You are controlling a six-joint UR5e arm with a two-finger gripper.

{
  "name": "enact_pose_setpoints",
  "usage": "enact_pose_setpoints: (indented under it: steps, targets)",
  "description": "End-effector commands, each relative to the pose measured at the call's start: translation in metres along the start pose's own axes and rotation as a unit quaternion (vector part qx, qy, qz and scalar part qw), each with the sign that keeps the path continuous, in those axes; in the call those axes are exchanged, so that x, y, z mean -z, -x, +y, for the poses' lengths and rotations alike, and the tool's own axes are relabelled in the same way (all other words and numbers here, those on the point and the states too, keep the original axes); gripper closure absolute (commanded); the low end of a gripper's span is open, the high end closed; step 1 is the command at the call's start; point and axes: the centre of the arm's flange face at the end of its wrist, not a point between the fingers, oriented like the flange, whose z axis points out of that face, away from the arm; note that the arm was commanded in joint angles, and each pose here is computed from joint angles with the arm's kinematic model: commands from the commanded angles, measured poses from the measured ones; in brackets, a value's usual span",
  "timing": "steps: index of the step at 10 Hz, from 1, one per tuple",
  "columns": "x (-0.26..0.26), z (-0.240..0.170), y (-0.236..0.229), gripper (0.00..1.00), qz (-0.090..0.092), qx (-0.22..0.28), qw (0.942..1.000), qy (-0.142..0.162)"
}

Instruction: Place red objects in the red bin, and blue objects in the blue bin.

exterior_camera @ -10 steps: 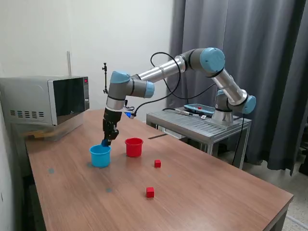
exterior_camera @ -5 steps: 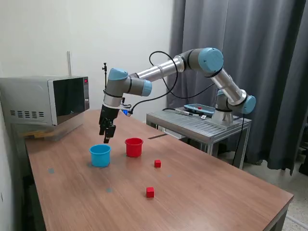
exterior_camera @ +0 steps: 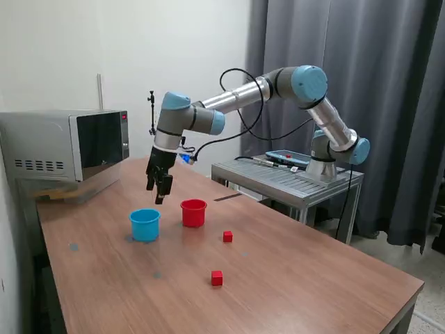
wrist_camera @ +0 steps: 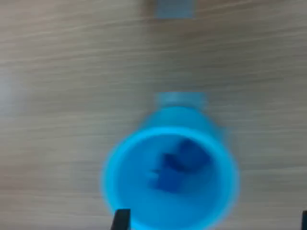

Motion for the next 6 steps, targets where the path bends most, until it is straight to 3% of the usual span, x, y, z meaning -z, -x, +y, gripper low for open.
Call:
enact_pose_setpoints:
  steps: [1, 3, 6]
  targets:
    - [0.036, -0.032, -0.103, 0.0, 0.062, 0.055, 0.9965, 0.001]
    - [0.049, -0.058, -0.153, 0.0, 0.088, 0.085, 0.9924, -0.013]
    - [0.055, -0.085, -0.216, 0.0, 0.095, 0.114, 0.9887, -0.024]
